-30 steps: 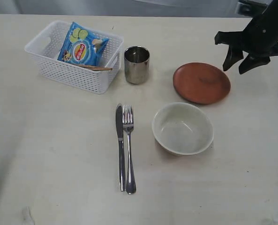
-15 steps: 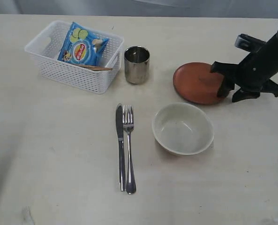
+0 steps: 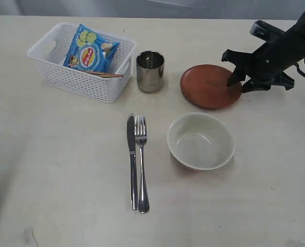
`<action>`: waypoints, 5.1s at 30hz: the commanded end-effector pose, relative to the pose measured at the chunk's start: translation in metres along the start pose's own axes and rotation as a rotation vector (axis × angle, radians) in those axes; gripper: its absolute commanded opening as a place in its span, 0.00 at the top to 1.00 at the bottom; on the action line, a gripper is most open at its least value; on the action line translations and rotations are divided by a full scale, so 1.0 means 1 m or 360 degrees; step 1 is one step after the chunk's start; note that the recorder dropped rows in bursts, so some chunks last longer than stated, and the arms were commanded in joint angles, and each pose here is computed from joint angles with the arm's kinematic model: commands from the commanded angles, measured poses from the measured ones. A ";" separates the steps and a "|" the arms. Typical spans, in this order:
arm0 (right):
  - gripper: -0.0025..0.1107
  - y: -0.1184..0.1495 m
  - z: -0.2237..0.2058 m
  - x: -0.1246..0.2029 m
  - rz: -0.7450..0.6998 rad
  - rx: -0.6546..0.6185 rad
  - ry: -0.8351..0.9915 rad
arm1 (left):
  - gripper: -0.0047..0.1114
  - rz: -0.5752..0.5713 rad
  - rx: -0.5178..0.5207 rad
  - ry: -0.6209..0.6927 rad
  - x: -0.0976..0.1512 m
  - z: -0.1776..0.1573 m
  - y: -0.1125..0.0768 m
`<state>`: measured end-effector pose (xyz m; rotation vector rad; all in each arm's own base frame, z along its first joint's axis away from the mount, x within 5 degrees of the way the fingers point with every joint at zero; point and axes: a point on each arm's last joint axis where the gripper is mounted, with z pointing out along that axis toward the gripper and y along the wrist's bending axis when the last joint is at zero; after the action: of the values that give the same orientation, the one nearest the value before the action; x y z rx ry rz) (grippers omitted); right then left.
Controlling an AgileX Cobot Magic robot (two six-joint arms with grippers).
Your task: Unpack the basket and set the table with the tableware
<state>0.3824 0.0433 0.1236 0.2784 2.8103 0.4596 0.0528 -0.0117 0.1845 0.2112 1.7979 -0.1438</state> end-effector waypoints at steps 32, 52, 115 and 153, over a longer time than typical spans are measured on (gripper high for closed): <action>0.60 0.071 -0.049 0.124 -0.0759 0.0286 0.0417 | 0.96 -0.0005 -0.0004 -0.0008 0.000 0.000 0.000; 0.98 0.058 -0.051 0.142 -0.0897 0.0376 0.0833 | 0.96 -0.0005 -0.0004 -0.0008 0.000 0.000 0.000; 0.98 0.214 -0.153 0.104 -0.1079 -0.0421 -0.0394 | 0.96 -0.0005 -0.0004 -0.0008 0.000 0.000 0.000; 0.98 -0.013 -0.404 0.305 -0.1027 -0.0962 -0.2373 | 0.96 -0.0005 -0.0004 -0.0008 0.000 0.000 0.000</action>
<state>-0.0279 -0.0125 0.4178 -0.3403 1.1344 0.6617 0.0528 -0.0117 0.1845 0.2112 1.7979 -0.1438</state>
